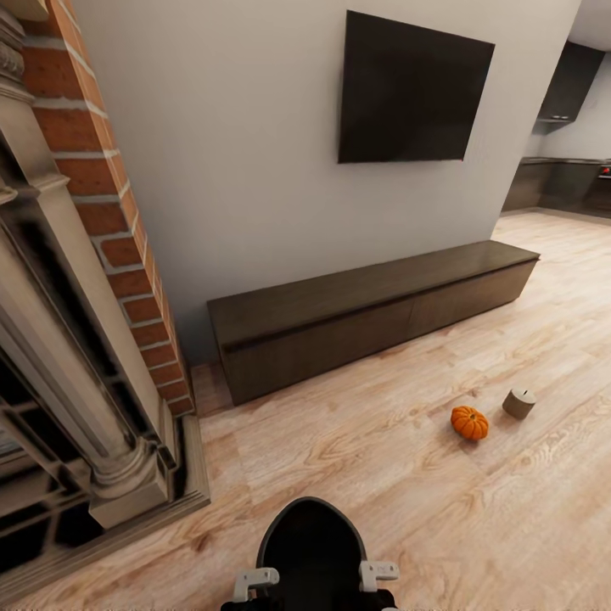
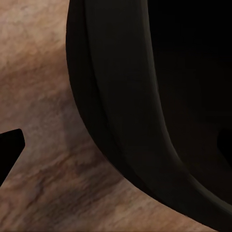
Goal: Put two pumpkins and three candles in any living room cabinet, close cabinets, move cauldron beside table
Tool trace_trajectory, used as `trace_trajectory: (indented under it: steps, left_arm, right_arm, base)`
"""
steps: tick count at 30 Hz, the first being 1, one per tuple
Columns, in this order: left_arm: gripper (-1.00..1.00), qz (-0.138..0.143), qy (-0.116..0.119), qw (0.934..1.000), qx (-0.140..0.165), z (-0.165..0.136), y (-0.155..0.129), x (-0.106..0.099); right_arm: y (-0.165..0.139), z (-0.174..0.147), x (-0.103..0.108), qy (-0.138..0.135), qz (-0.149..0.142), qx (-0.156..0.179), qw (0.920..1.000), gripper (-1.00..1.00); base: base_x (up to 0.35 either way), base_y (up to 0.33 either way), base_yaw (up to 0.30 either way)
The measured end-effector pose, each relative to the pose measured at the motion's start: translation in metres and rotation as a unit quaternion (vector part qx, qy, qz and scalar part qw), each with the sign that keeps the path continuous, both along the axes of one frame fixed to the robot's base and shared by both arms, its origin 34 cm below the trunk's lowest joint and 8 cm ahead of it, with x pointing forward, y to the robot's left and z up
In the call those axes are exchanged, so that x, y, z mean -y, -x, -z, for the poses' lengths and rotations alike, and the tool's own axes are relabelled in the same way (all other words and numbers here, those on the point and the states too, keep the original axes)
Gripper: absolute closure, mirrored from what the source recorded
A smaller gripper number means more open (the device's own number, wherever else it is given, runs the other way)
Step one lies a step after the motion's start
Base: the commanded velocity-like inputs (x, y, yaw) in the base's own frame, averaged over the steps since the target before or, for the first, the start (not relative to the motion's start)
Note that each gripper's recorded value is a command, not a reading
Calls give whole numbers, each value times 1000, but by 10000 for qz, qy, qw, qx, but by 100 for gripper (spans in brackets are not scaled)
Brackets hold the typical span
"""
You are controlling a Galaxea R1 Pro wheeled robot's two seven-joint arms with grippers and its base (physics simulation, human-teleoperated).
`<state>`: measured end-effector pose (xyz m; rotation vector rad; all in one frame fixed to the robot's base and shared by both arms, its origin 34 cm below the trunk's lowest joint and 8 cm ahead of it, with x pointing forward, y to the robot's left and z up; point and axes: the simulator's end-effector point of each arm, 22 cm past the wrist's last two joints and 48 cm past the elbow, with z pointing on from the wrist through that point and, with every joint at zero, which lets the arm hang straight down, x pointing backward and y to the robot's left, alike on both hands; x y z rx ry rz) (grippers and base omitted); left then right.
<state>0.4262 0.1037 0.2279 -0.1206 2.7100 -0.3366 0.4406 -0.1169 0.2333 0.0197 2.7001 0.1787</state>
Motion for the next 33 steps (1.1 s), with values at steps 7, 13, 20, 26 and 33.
trace_trajectory:
  steps: [7,13,20,26,33]
  left_arm:
    - [-100,-2,1,10000,1,7,2,0]
    - [-100,-6,3,10000,0,7,2,0]
    - [-100,-5,2,10000,-6,16,5,0]
    - [-100,-6,3,10000,-7,16,5,0]
    - [-100,-6,3,10000,-7,16,5,0]
  right_arm:
    - [3,7,0,8,0,-14,10000,-100]
    - [3,7,1,8,8,-12,10000,-100]
    - [5,17,1,9,11,-5,10000,-100]
    - [5,16,1,8,13,6,10000,-100]
    - [8,18,1,14,9,-25,10000,-100]
  base:
    - [0,0,0]
    - [0,0,0]
    - [0,0,0]
    - [0,0,0]
    - [0,0,0]
